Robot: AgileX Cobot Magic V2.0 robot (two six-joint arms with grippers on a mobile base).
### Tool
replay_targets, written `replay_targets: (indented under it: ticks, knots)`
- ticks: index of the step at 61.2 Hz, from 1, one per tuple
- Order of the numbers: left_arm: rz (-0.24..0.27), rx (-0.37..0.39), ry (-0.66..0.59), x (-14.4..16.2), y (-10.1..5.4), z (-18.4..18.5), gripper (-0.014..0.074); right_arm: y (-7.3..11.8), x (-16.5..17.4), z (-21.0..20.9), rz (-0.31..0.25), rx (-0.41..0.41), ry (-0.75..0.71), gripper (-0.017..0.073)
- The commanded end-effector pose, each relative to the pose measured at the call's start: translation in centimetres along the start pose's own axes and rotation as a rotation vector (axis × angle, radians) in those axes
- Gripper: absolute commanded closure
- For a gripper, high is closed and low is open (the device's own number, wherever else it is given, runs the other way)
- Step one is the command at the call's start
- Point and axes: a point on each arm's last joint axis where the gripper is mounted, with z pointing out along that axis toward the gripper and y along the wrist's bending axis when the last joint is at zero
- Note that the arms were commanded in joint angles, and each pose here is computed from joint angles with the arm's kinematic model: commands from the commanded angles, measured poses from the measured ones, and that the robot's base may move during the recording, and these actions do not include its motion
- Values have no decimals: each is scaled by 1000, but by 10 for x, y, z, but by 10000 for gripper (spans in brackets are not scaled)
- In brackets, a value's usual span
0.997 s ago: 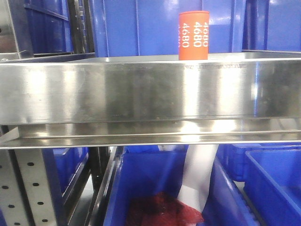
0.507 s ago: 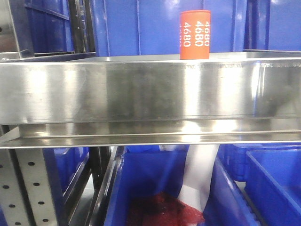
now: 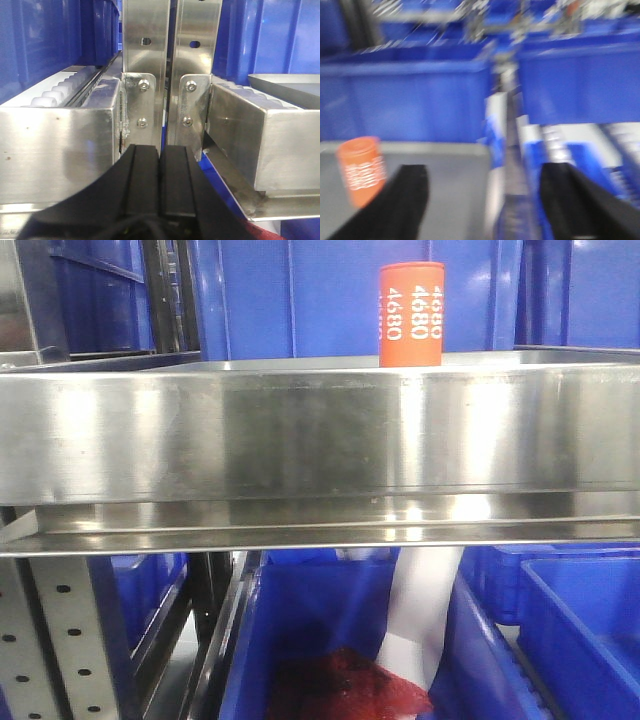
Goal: Grab orange capacitor from left shelf to right conveyor
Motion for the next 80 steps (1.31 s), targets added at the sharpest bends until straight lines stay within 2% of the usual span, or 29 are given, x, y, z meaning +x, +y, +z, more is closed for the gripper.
replay_targets:
  ticks: [1,13,21,33,48,80]
  knots:
    - [-5,4,-107,-10,0,-2,720,13,-21,18,-8,-82,-52,-66]
    - [-5,4,-107,-10,0,-2,720,50,-10,68,-31,-245,59,-66]
    - [-5,4,-107,-10,0,-2,720,67,4,94,-36,-295,60,-66]
    - [-5,4,-107,-10,0,-2,720,75,20,126,-30,-299,31,-66]
    - [-5,4,-107,-10,0,-2,720,81,34,149,56,-308,-8,-66]
    - [-5,4,-107,-10,0,-2,720,90,72,188,60,-315,-28,-66]
